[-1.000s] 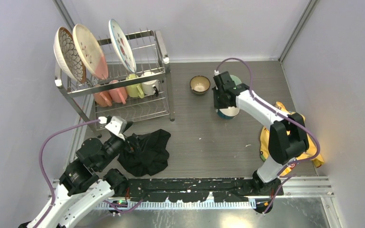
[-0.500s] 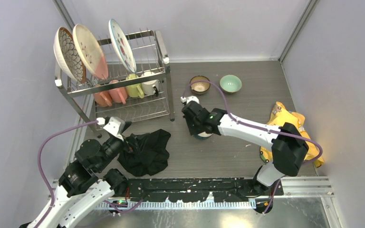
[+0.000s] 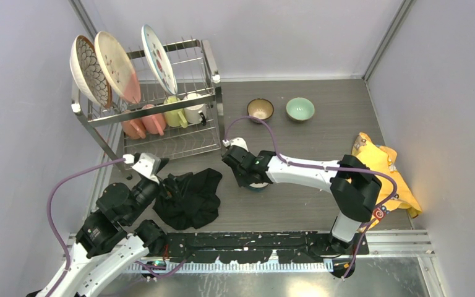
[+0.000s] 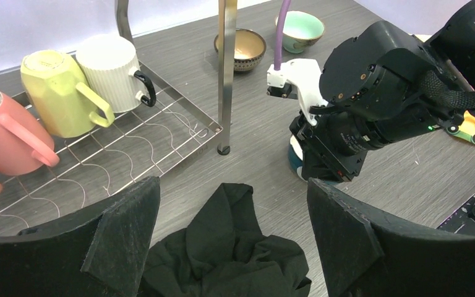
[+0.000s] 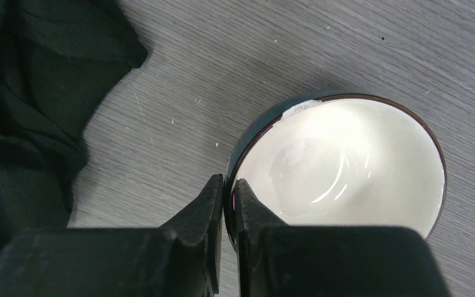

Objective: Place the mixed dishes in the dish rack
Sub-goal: Move the bowl to the center of the board, then pick up the bowl from the center of the board.

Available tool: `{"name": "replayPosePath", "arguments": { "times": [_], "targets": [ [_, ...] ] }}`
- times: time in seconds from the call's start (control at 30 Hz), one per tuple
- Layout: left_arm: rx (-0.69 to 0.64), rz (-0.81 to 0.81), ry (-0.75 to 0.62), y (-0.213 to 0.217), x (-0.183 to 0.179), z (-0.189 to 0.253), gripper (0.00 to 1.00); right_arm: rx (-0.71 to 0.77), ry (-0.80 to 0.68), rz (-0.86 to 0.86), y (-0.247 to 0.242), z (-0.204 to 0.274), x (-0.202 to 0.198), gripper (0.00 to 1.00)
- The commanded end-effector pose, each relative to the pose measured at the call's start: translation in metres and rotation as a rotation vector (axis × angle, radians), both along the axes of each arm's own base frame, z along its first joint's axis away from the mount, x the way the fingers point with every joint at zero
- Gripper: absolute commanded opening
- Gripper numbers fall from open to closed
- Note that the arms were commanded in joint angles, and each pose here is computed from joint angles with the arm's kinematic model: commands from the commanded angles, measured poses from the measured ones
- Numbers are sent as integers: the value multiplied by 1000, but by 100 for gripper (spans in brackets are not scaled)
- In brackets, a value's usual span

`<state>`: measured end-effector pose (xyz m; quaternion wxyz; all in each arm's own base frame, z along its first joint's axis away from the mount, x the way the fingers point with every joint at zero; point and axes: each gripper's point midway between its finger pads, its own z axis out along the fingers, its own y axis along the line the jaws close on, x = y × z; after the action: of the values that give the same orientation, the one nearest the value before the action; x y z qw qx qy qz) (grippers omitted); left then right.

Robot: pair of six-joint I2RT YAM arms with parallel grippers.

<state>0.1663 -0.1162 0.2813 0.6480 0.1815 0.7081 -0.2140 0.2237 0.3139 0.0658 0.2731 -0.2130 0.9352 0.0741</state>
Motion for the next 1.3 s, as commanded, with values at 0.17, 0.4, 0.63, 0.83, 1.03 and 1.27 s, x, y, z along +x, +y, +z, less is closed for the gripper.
{"name": "replayPosePath", "arguments": {
  "times": [0.17, 0.4, 0.63, 0.83, 1.03, 1.27],
  "targets": [
    [-18, 20, -35, 2, 4, 10, 89, 127, -86, -8, 30, 47, 10, 36],
    [-16, 37, -15, 0, 9, 8, 86, 206, -124, -32, 14, 85, 12, 50],
    [77, -95, 136, -43, 20, -9, 75, 333, -130, -217, -51, 106, 45, 60],
    [151, -233, 235, -86, 30, -16, 69, 418, -176, -405, -120, 116, 69, 93],
    [258, -276, 238, -132, 43, -33, 67, 466, -236, -530, -165, 123, 76, 100],
    [544, -347, 177, -197, 31, -75, 67, 533, -288, -607, -195, 131, 69, 100]
  ]
}}
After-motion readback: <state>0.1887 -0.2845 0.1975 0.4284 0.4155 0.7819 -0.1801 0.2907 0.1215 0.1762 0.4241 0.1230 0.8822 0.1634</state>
